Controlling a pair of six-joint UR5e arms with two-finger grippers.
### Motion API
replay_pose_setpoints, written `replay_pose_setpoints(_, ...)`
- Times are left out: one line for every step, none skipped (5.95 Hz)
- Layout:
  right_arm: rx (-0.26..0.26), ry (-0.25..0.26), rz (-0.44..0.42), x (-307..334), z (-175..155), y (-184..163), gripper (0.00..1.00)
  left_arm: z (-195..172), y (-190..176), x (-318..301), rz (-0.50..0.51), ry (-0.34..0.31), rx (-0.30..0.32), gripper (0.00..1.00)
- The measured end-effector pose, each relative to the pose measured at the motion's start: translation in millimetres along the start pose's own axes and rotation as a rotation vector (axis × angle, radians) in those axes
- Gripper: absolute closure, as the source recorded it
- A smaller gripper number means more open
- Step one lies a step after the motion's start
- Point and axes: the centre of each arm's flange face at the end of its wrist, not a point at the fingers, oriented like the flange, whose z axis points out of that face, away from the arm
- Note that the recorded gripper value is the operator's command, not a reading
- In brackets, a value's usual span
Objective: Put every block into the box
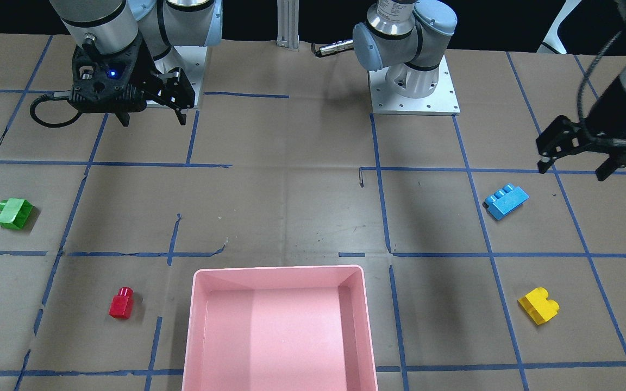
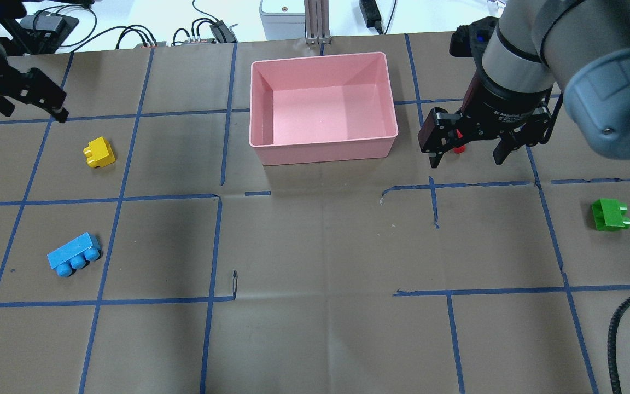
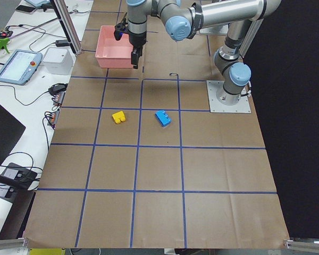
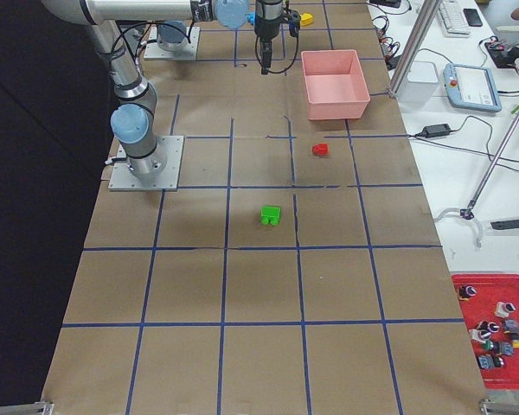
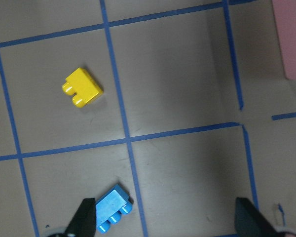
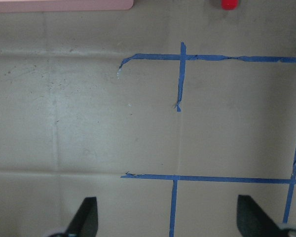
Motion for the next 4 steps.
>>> replay_pose_setpoints(-0.001,0.0,0.001,2,1,-1,0.0,20,33,-50,0.014,0.041,-0.015,0.01)
replay_pose_setpoints(-0.007,0.0,0.013,11,3,-4,0.0,35,65,-71,0.014,0.07,-0.023,0.01)
replay_pose_setpoints(-0.019,-0.005,0.026,36,10,-9,0.0,44,89,-66,0.003,0.085,-0.029,0.01)
replay_pose_setpoints(-0.022,-0.012,0.015,76,13,-10,0.0,55,101,-58,-0.001,0.086,-0.029,0.01)
